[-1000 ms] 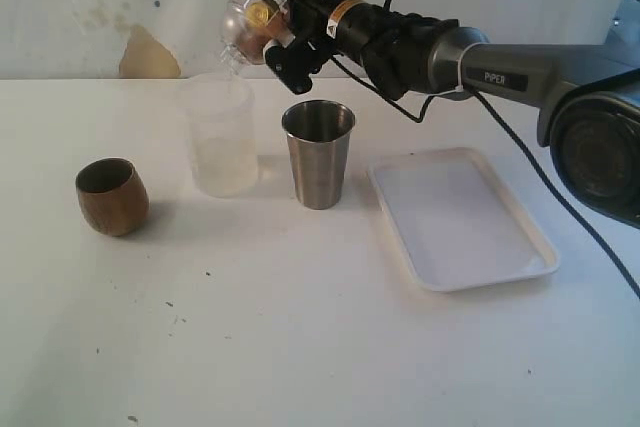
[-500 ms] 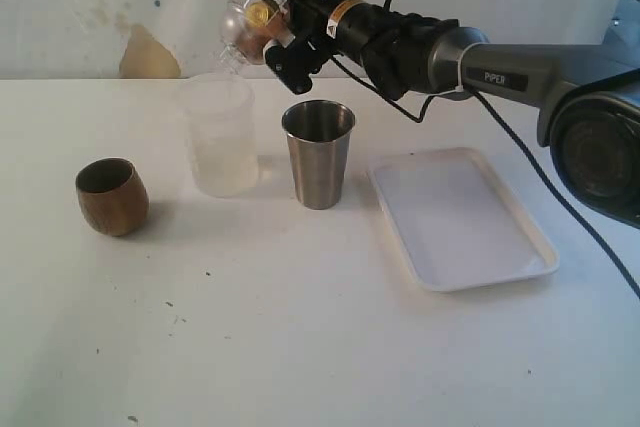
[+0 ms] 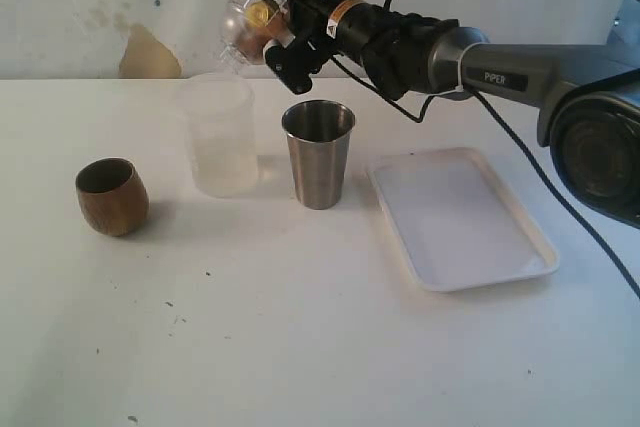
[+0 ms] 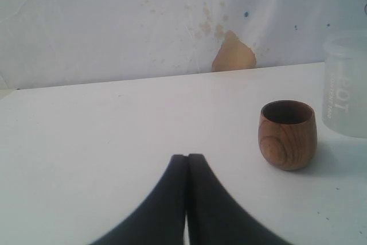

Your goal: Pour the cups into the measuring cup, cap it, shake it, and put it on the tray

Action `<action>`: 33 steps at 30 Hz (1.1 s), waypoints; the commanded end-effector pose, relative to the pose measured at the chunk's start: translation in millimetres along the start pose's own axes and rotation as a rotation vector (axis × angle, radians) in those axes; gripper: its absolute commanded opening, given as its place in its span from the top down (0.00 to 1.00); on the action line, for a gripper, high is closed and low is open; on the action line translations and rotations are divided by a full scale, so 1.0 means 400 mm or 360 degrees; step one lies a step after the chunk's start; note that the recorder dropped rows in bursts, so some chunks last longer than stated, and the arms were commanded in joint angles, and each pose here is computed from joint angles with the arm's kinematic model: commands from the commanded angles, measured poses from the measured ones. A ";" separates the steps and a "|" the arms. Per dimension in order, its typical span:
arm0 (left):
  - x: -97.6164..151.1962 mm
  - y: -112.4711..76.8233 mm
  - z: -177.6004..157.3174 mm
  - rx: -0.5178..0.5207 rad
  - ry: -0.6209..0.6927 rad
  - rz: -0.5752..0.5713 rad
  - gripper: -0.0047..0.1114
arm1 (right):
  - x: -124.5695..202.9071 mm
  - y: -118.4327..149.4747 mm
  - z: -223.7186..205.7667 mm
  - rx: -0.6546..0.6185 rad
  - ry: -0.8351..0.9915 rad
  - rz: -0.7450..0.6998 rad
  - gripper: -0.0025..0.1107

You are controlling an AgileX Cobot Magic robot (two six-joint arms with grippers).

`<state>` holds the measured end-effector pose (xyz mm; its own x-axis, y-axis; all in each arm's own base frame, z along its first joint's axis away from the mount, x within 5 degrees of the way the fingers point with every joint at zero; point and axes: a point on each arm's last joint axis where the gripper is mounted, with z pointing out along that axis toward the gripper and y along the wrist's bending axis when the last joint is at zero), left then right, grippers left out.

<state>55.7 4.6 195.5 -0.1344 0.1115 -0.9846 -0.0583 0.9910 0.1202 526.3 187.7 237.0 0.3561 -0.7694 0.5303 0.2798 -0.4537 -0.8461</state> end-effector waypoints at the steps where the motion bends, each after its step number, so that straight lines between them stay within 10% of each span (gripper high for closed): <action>1: 0.002 0.000 0.000 -0.0006 -0.0018 0.0009 0.96 | 0.020 -0.030 -0.001 0.0096 0.0045 0.0019 0.98; 33: 0.002 0.000 0.000 -0.0006 -0.0018 0.0009 0.96 | 0.018 -0.032 -0.001 0.0109 0.0041 0.0039 0.98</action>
<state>55.7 4.6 195.5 -0.1344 0.1115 -0.9846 -0.0583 0.9910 0.1202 526.2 187.7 237.2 0.3599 -0.7763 0.5176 0.2762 -0.4412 -0.8538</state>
